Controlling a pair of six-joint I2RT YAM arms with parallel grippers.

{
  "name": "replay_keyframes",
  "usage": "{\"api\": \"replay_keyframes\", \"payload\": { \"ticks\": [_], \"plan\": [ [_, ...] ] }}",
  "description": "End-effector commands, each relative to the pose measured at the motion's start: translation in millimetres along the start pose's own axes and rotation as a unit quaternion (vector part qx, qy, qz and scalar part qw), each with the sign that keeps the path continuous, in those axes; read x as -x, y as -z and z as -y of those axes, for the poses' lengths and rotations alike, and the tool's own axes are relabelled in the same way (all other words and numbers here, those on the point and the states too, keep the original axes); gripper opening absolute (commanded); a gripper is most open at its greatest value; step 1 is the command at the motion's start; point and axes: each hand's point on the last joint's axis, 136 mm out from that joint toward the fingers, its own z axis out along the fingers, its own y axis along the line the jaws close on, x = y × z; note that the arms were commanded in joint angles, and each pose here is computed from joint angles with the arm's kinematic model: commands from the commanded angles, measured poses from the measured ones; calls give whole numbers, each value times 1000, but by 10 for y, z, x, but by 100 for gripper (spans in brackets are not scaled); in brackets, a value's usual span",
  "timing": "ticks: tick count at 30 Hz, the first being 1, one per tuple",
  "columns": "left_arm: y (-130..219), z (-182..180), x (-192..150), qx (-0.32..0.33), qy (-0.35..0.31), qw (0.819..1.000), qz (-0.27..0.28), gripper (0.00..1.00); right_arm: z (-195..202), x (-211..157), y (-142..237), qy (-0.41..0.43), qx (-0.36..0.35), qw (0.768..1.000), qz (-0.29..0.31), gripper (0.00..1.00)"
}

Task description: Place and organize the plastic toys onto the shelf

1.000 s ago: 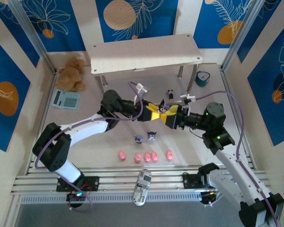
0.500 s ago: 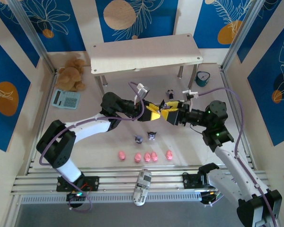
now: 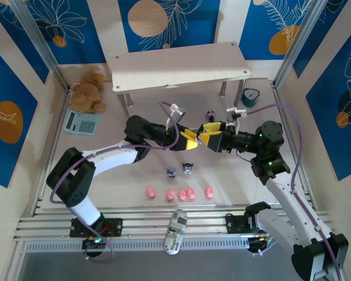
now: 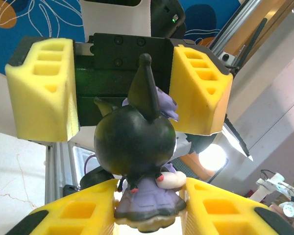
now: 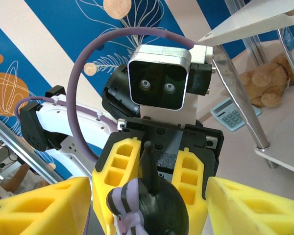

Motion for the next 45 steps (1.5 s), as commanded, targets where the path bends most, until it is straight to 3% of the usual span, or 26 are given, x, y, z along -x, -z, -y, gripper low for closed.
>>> {"api": "replay_keyframes", "payload": {
  "ticks": [1,7,11,15,17,22,25,28,29,34,36,39,42,45],
  "plan": [
    [2,160,108,-21,-47,999,0,33,-116,9,15,7,15,1000,-13,62],
    [19,189,156,-25,-51,998,5,33,-157,-28,11,0,28,999,-30,57],
    [29,168,157,-23,-48,999,5,33,-166,-7,7,5,29,999,-30,41],
    [35,140,139,-22,-43,999,4,34,-148,39,13,16,15,1000,-17,10],
    [32,125,128,-22,-39,999,3,36,-159,60,20,23,11,1000,-11,2],
    [44,101,118,-20,-38,999,2,51,-181,86,19,31,2,999,-15,1],
    [59,73,118,-15,-37,999,-2,66,-168,111,28,41,-15,999,-15,1],
    [96,25,93,-3,-37,999,-9,96,-187,177,43,58,-29,998,-14,1],
    [116,4,84,3,-36,999,-11,100,-208,208,47,66,-31,997,-13,1],
    [328,-218,60,81,-29,996,-9,100,-79,340,61,86,-101,991,-28,0],
    [453,-378,-51,174,-33,984,-36,100,92,333,86,92,-153,983,-47,0],
    [781,-583,-142,342,-38,934,-94,93,360,283,136,98,-229,965,-85,0],
    [1018,-650,-127,410,-27,906,-103,82,640,168,141,116,-301,937,-138,0],
    [1165,-737,-163,452,-23,886,-102,81,908,-34,94,133,-354,904,-198,0]
  ]
}}
